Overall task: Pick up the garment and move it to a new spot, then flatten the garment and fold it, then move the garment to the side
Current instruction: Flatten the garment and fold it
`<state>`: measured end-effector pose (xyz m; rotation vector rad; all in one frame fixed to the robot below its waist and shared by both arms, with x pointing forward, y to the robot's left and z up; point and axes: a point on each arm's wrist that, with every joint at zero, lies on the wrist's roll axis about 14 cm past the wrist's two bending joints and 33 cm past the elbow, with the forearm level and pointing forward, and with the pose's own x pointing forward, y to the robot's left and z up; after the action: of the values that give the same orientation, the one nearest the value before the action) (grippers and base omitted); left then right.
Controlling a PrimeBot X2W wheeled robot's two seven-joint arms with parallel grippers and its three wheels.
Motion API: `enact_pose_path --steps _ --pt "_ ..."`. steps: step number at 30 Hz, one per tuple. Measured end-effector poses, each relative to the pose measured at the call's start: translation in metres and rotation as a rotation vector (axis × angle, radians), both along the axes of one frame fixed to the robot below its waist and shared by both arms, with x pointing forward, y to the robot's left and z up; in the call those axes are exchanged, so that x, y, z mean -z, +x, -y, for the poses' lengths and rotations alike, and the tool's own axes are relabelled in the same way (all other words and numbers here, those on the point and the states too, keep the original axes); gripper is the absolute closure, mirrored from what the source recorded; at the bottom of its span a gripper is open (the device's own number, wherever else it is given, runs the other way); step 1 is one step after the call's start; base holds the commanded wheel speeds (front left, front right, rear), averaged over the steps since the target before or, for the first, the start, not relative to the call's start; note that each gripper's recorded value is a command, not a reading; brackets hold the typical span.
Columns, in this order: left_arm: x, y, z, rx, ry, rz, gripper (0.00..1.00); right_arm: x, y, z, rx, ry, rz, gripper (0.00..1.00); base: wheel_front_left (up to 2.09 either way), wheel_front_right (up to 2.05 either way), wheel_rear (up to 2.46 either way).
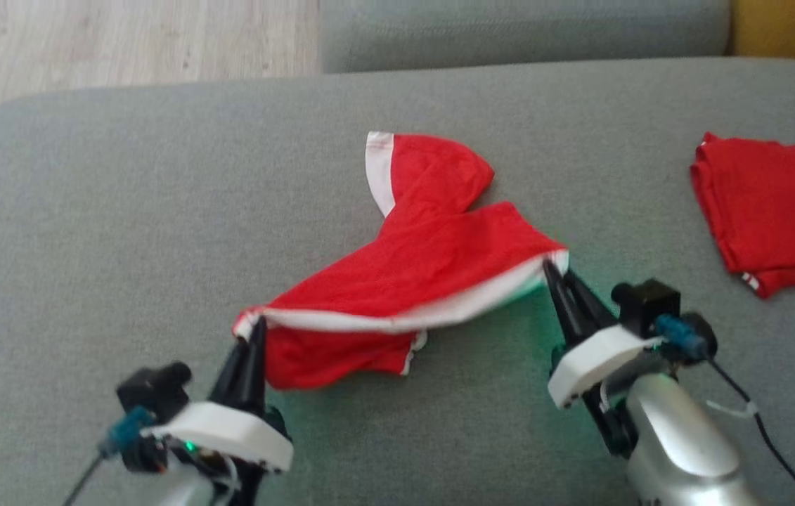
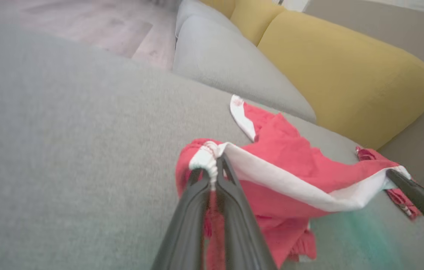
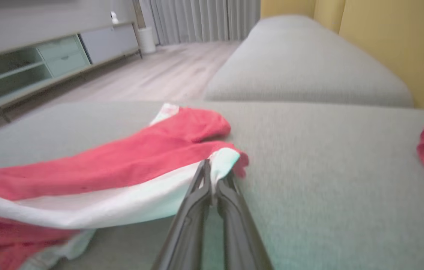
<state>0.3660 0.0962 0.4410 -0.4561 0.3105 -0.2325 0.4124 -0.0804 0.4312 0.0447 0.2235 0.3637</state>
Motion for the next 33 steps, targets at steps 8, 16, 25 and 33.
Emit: enact_pose_path --steps 8,16,25,33 --pt "-0.086 0.019 -0.008 0.028 0.051 0.275 1.00 -0.108 0.009 0.002 0.021 0.085 0.324 1.00 0.00 0.00 0.00" --pt "-0.213 0.015 -0.003 0.109 0.125 0.633 1.00 -0.220 -0.024 0.016 0.044 0.135 0.625 1.00 0.00 0.00 0.00" --pt "-0.319 0.000 0.009 0.189 0.204 0.896 1.00 -0.313 -0.064 0.036 0.086 0.123 0.888 1.00 0.00 0.00 0.00" --pt "-0.296 0.035 0.018 0.269 0.229 0.773 1.00 -0.304 -0.039 0.046 0.117 0.047 0.821 1.00 0.00 0.00 0.00"
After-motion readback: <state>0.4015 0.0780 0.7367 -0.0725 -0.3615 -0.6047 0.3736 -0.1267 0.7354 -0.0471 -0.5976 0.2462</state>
